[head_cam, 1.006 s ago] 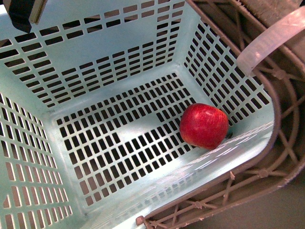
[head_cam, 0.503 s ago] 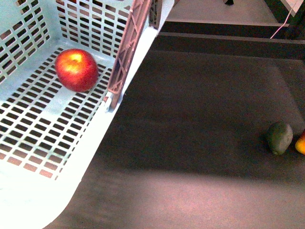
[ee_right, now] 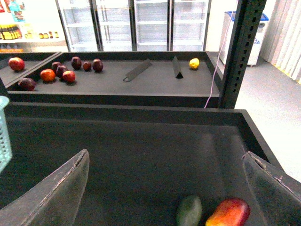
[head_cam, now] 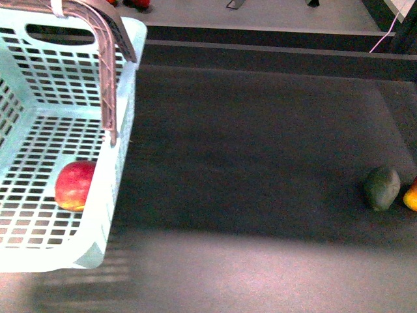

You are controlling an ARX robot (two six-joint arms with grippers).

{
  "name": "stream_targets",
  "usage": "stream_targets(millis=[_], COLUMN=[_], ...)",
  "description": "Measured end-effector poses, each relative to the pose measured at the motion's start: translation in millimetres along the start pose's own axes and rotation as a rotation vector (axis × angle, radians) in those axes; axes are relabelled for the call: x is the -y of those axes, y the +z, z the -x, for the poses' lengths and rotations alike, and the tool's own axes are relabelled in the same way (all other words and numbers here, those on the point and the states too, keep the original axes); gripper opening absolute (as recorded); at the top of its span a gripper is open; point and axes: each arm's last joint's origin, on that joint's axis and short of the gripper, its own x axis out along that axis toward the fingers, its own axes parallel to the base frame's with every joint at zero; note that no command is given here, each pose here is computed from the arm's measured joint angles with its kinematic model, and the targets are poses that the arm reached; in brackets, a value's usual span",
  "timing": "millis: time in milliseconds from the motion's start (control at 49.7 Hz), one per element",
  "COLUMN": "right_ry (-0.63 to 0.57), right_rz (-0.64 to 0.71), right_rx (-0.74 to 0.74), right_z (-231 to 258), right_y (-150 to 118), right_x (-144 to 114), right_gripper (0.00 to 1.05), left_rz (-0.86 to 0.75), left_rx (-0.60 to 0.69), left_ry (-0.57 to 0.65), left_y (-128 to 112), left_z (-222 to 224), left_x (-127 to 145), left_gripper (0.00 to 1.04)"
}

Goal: Pick apple with right arm and hold basket with left

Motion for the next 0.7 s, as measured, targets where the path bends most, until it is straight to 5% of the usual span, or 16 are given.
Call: stream_targets(millis=[704], right_ry=[0.000], right_rz=[0.000], right_rx=[0.000], right_z=[0], right_y=[0], right_x=[0], right_gripper=[0.96], left_rz=[-0.040], left_rx=[-0.164], left_ry=[0.154], left_y=[-4], left_z=[-39], left_x=[-51], left_gripper=[0.17])
